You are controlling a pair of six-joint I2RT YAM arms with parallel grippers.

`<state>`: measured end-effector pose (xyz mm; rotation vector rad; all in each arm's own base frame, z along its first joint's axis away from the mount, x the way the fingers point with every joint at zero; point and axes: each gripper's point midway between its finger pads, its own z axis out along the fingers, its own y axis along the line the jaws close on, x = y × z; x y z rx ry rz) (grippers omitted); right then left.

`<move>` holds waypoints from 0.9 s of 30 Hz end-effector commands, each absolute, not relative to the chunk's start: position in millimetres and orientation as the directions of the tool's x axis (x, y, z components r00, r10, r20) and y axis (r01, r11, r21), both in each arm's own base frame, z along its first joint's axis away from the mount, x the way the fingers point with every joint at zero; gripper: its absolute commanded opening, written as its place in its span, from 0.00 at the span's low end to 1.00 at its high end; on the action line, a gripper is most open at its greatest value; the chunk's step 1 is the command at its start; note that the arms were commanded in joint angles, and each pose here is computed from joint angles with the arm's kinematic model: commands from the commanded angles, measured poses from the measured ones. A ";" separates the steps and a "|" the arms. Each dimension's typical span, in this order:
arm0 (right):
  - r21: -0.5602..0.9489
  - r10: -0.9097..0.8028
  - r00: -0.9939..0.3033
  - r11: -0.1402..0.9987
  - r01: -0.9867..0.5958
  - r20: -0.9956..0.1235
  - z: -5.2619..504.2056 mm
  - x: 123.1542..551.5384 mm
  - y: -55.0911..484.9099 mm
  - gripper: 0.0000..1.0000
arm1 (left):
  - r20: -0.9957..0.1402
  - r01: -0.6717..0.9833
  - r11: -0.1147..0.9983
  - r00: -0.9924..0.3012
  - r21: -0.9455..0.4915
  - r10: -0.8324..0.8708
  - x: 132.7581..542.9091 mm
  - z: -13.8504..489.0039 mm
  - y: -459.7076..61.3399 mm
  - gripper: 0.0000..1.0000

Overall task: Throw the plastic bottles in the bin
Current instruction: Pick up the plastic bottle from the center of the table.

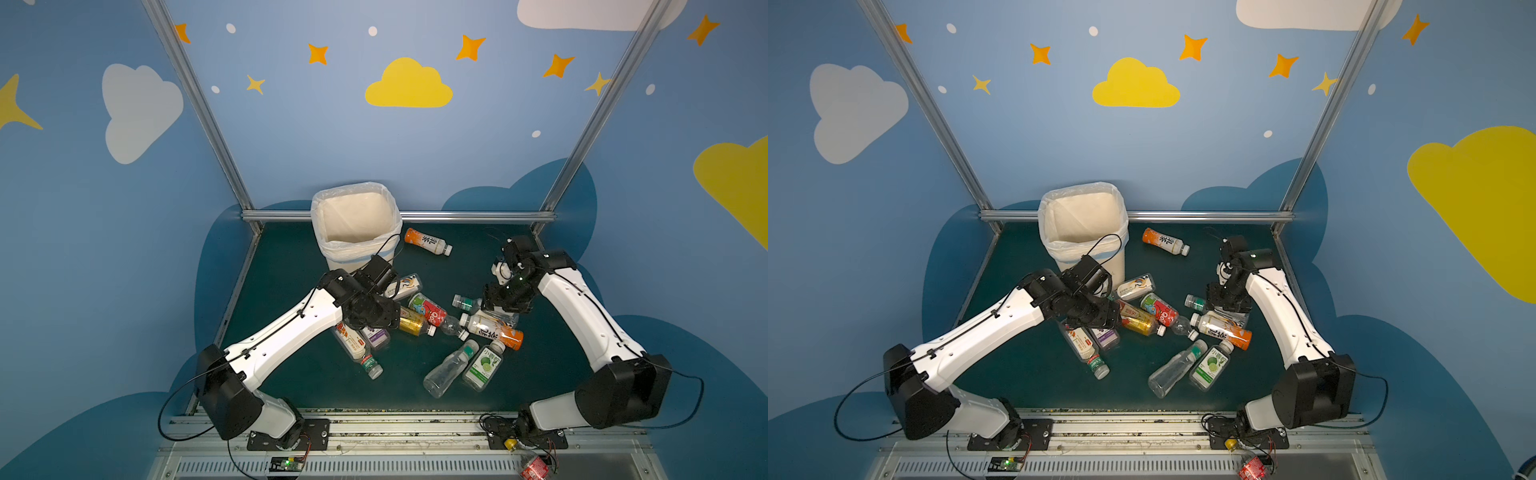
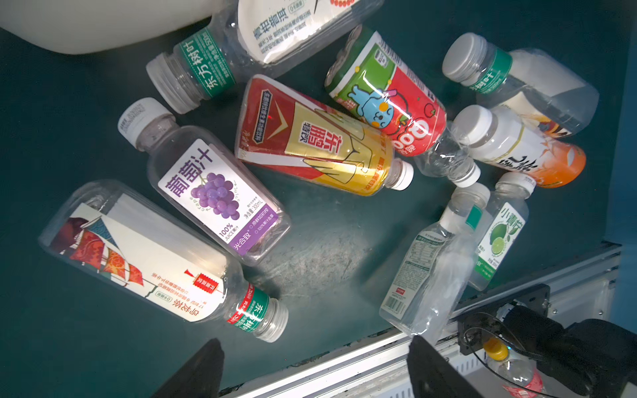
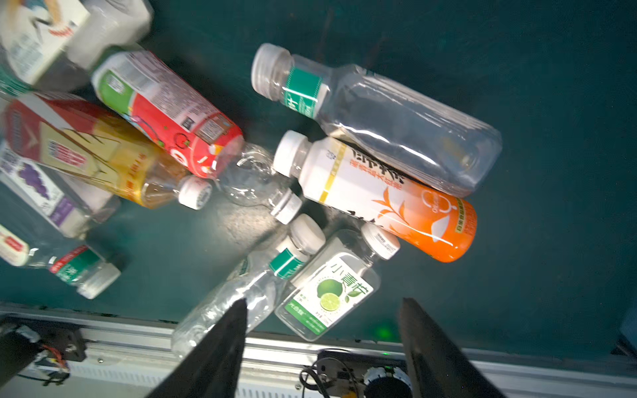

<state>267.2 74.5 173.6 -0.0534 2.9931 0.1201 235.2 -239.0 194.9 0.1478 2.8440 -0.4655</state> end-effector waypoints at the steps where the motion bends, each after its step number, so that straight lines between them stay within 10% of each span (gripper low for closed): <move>1: 0.063 -0.068 -0.995 0.995 -0.073 -0.071 163.6 250.9 71.9 0.63 | -0.284 0.139 0.934 -0.958 -0.331 0.042 233.0 203.4 -239.3 0.85; 27: 0.271 -0.508 -0.843 0.798 -0.538 -0.175 139.0 219.4 247.8 0.66 | -0.340 0.072 0.942 -0.939 -0.327 -0.046 229.9 211.0 -215.7 0.86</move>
